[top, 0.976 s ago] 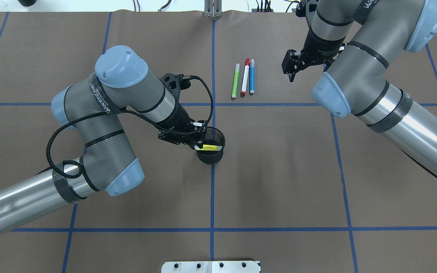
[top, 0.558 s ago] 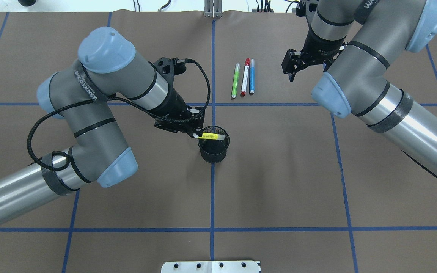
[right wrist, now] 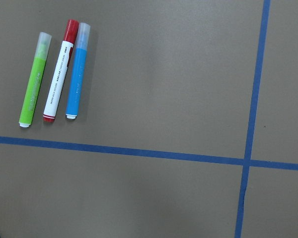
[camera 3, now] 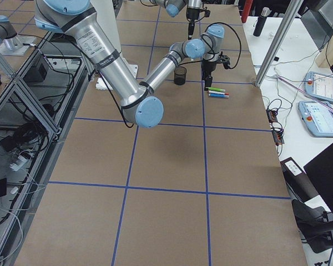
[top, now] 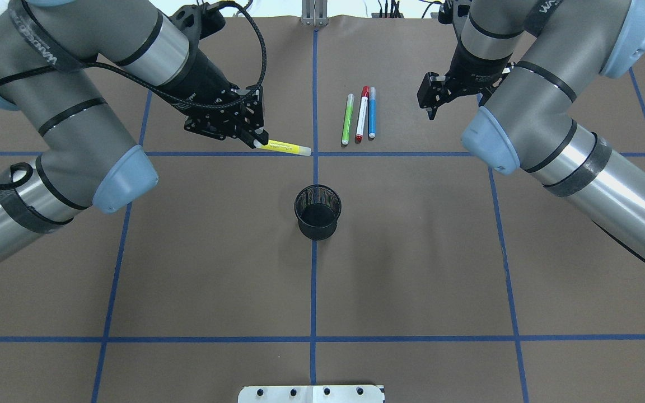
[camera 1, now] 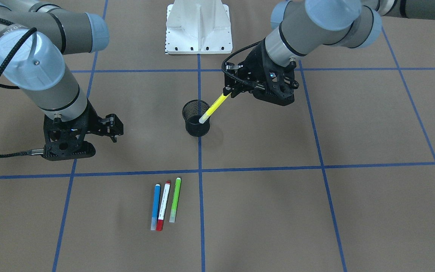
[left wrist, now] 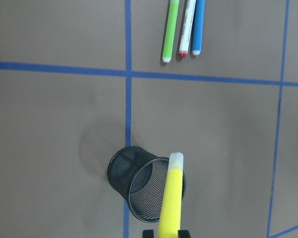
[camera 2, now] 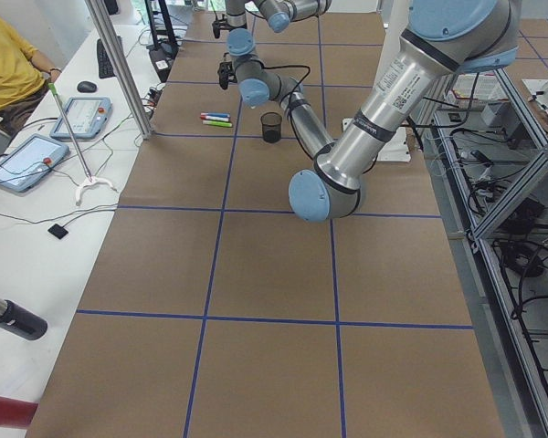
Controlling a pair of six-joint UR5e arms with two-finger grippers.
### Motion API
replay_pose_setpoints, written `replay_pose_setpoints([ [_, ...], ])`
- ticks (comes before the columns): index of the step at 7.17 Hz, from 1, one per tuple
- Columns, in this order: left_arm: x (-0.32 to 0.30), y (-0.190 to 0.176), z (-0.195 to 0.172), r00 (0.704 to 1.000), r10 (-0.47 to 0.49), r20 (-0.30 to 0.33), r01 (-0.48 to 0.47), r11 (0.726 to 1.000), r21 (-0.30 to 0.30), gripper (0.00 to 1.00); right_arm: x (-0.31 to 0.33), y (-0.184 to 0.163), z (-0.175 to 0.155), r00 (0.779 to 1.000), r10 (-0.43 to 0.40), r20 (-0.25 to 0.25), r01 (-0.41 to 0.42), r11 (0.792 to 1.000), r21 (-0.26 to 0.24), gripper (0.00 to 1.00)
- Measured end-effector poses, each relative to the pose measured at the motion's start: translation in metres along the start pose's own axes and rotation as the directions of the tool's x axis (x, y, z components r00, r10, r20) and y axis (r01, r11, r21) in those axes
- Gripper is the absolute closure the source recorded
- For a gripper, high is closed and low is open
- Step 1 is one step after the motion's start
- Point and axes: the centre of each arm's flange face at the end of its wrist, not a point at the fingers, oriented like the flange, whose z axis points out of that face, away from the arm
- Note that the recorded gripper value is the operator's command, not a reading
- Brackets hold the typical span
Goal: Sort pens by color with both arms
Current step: 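Lift the yellow highlighter out of the cup with the left gripper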
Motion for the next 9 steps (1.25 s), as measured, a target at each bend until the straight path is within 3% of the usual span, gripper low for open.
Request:
replay_pose_setpoints([
  [3,-0.007,-0.015,-0.002,1.000,0.001,0.021,-0.002,0.997,0.072,1.00,0.001,0.000,0.001,1.000,0.001,-0.001,-0.001,1.000,0.002,0.00],
  [5,-0.019,-0.037,0.008,0.999,0.011,0.037,-0.017,0.985,0.171,1.00,0.002,0.000,0.001,1.000,0.002,-0.003,-0.002,1.000,0.003,0.00],
  [9,-0.050,-0.083,0.056,0.998,0.024,0.050,-0.042,0.918,0.394,1.00,0.002,0.000,0.002,1.000,0.002,-0.005,-0.002,1.000,0.003,0.00],
])
